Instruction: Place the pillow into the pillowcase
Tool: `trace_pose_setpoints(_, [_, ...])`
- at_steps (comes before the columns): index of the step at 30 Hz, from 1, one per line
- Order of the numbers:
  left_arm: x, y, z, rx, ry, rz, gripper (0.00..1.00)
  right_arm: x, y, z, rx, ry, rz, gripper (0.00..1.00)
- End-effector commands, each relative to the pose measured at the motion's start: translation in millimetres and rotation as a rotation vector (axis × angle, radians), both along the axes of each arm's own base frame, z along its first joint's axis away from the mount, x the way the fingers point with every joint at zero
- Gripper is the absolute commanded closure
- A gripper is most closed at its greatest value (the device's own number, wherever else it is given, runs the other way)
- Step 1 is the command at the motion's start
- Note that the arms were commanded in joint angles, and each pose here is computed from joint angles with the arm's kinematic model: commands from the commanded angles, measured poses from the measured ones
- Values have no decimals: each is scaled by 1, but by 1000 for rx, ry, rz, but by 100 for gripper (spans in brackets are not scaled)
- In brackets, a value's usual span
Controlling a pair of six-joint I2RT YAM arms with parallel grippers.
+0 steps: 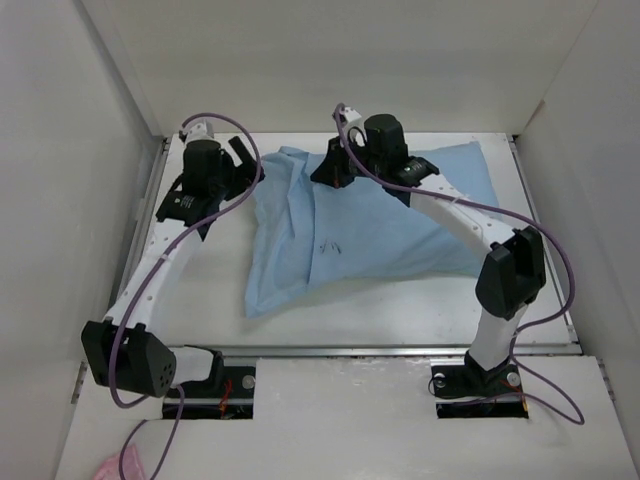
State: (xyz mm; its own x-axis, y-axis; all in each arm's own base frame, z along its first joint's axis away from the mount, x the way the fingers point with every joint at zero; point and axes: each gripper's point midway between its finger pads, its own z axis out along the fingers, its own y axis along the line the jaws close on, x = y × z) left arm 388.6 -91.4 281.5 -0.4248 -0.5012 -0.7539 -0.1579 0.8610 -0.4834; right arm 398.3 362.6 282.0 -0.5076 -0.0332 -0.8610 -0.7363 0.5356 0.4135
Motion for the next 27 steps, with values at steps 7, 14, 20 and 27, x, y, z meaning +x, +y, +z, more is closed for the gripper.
trace_pose_setpoints(7, [9,-73,-53,-69,14,-304,46,-5,30,54,102,-125,63,100])
trace_pose_setpoints(14, [21,-142,-73,-52,17,-520,43,-13,48,88,173,-162,116,100])
trace_pose_setpoints(20, [26,-110,-92,-2,133,-405,45,-6,73,74,156,-130,145,100])
trace_pose_setpoints(27, [-12,-2,-19,28,23,-9,0,0,74,43,117,-81,125,100])
